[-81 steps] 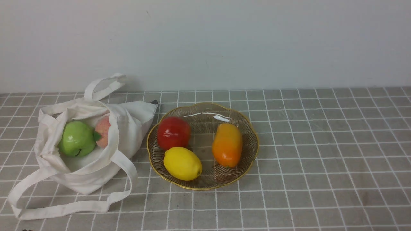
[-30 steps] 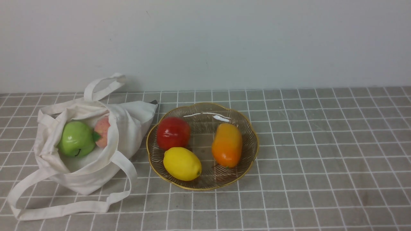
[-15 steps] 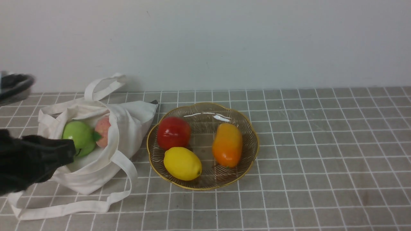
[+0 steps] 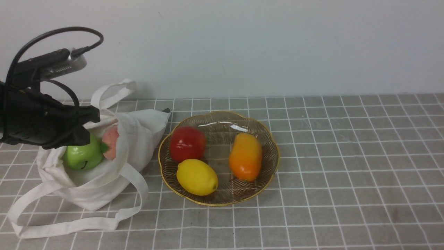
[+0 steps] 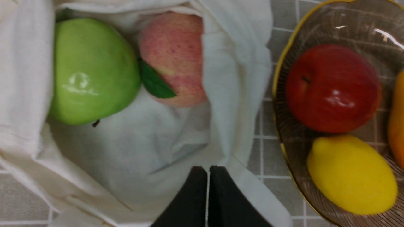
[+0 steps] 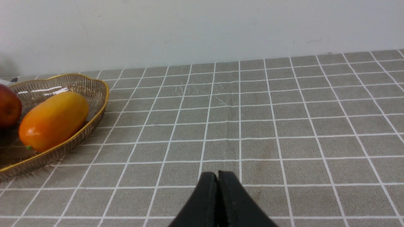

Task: Take the fruit out of the bag on the grey coffee tablecloth and place them on the plate.
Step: 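Reach into the white bag and grasp the apple with the left gripper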

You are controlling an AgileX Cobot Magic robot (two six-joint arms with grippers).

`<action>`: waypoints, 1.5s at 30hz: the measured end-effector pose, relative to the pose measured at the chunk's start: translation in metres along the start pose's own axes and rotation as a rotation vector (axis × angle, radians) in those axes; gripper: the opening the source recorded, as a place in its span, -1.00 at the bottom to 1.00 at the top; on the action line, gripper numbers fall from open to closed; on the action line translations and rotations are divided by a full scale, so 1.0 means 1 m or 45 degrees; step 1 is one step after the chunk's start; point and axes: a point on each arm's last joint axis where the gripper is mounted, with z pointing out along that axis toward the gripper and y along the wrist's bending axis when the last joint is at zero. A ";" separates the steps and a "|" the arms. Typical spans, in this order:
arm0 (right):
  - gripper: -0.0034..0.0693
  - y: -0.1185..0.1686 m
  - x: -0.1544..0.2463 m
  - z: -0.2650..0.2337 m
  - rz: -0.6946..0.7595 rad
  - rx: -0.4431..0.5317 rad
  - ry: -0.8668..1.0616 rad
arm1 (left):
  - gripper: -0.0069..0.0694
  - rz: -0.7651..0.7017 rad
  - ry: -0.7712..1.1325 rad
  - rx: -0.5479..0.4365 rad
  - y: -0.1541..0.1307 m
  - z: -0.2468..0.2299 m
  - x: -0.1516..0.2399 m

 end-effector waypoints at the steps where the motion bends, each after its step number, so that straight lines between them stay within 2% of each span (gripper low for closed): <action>1: -0.95 0.000 0.000 0.000 0.000 0.000 0.000 | -0.84 -0.013 0.011 -0.014 0.004 0.011 -0.001; 6: -0.95 0.000 0.000 0.000 0.000 0.000 0.000 | -0.82 -0.025 0.011 -0.048 0.013 0.034 -0.004; 9: -0.95 0.000 0.000 0.000 0.000 0.000 0.000 | -0.70 0.001 0.002 -0.089 0.018 0.045 -0.005; 12: -0.95 0.000 0.000 0.000 0.000 0.000 0.000 | -0.47 0.004 -0.018 -0.116 0.022 0.052 -0.007; 21: -0.95 0.000 0.000 0.000 0.000 0.000 0.000 | 0.39 0.039 -0.026 -0.167 0.032 0.075 -0.007; 24: -0.95 0.000 0.000 0.000 0.000 0.000 0.000 | 0.60 0.086 -0.042 -0.191 0.033 0.075 -0.009; 26: -0.95 0.000 0.000 0.000 0.000 0.000 0.000 | 0.68 0.102 -0.044 -0.198 0.034 0.075 -0.010; 37: -0.95 0.000 0.000 0.000 0.000 0.000 0.000 | 0.74 0.231 -0.076 -0.295 0.040 0.074 -0.014; 45: -0.95 0.000 0.000 0.000 0.000 0.000 0.000 | 0.74 0.190 -0.119 -0.331 0.044 0.080 -0.018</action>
